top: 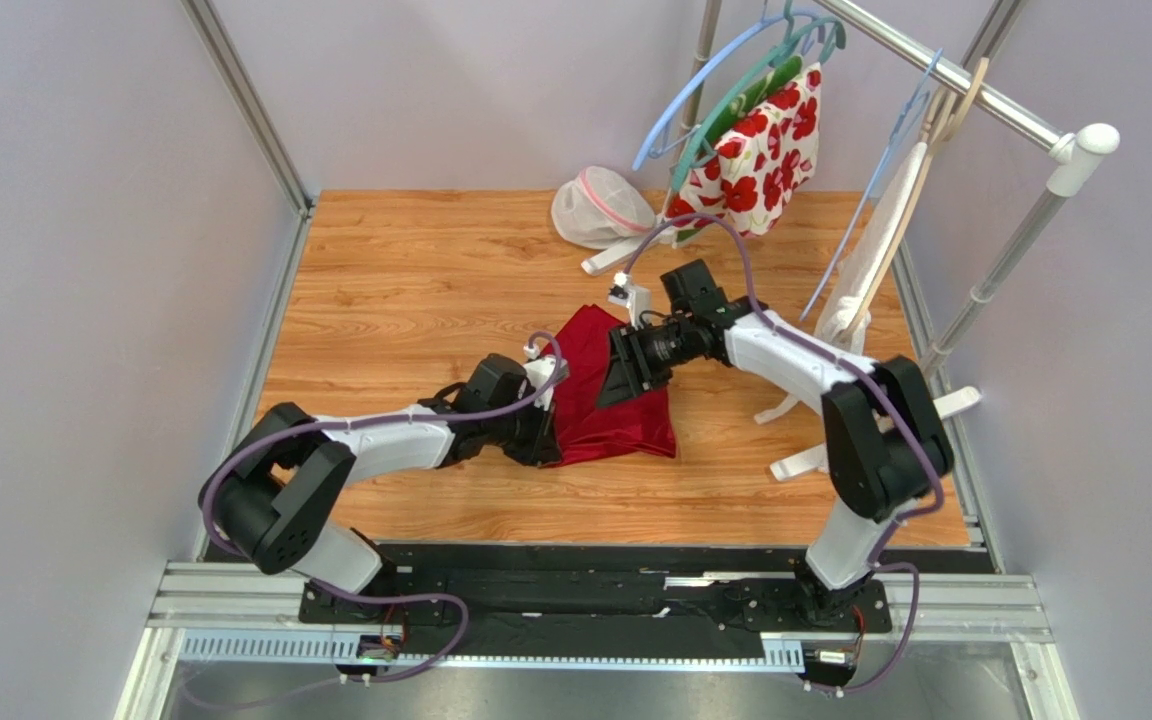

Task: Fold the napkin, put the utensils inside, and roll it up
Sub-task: Roll the napkin with the utensil

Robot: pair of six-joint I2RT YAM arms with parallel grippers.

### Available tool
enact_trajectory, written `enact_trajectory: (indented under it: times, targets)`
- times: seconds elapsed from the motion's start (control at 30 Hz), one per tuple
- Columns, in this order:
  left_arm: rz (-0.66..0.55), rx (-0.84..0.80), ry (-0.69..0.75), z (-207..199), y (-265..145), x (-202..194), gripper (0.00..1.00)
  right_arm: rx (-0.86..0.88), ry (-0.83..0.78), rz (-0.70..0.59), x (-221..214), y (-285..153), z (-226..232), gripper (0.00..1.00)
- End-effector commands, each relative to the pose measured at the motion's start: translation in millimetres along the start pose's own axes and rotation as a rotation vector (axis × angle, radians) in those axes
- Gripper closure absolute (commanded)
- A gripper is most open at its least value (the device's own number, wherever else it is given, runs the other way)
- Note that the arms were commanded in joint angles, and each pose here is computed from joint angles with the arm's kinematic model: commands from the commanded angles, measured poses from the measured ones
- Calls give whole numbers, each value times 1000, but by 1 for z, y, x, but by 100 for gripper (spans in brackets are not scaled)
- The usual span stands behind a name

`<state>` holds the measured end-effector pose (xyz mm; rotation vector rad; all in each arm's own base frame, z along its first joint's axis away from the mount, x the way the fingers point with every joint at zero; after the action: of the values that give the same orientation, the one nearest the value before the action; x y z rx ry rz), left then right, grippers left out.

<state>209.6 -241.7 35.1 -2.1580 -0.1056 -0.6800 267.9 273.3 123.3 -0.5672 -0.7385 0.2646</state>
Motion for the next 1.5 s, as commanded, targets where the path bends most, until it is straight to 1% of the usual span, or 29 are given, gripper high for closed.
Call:
enact_trajectory:
  times: [0.0, 0.03, 0.07, 0.13, 0.23, 0.37, 0.43, 0.5, 0.57, 0.67, 0.77, 0.83, 0.87, 0.97, 1.0, 1.1, 1.23, 1.3, 1.37, 1.47]
  targets:
    - [105, -47, -126, 3, -1, -11, 100, -158, -176, -132, 5, -20, -7, 46]
    - [107, -52, -136, 3, -1, -10, 100, -215, -184, -144, 3, -24, -12, 46]
    - [114, -52, -150, 3, 0, -11, 100, -249, -177, -143, -11, -26, -15, 46]
    - [119, -64, -175, 3, -2, -9, 100, -348, -175, -182, -13, -33, -25, 46]
    - [128, -86, -224, 5, -3, -4, 100, -430, -167, -212, -29, -41, -33, 46]
    - [161, -98, -288, 9, -2, -4, 100, -470, -168, -295, -39, -49, -30, 46]
    - [170, -108, -321, 12, -2, -2, 100, -462, -224, -390, -37, -57, -20, 45]
    - [190, -111, -358, 16, -1, -5, 100, -465, -281, -438, -37, -61, -15, 45]
    - [203, -124, -389, 18, 0, -5, 100, -477, -305, -444, -44, -64, -13, 44]
    - [217, -127, -404, 19, 0, -4, 100, -483, -332, -439, -50, -68, -8, 45]
    - [234, -128, -415, 20, 1, -2, 100, -467, -385, -435, -50, -68, 3, 49]
    - [246, -123, -423, 21, 1, -3, 100, -428, -388, -416, -51, -63, 12, 50]
    - [250, -123, -424, 21, 2, -3, 100, -403, -362, -377, -53, -58, 15, 51]
    - [259, -125, -432, 22, 2, -4, 100, -324, -319, -328, -50, -43, 29, 53]
    - [258, -125, -434, 22, 3, -4, 100, -290, -315, -286, -55, -28, 36, 53]
    - [261, -118, -437, 23, 3, -4, 100, -236, -266, -217, -64, 0, 47, 53]
    - [258, -112, -431, 24, 1, -3, 100, -189, -198, -196, -68, 19, 58, 54]
    - [259, -113, -431, 24, 1, -3, 100, -217, -173, -160, -75, 24, 56, 54]
    - [262, -112, -431, 24, 1, -3, 100, -287, -145, -114, -81, 27, 43, 54]
    - [262, -112, -430, 24, 1, -3, 100, -406, -140, -84, -86, 23, 22, 54]
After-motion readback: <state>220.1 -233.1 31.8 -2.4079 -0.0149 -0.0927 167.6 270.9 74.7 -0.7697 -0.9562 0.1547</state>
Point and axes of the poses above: each gripper's point midway between its finger pads, its own y axis out along the fingers, its own z axis along the line the jaws close on, x = y × z, the point moved 2 cm from there along -y, back along the fingers, and after that the axes turned 10 degrees about -y, right-handed, at the moved point
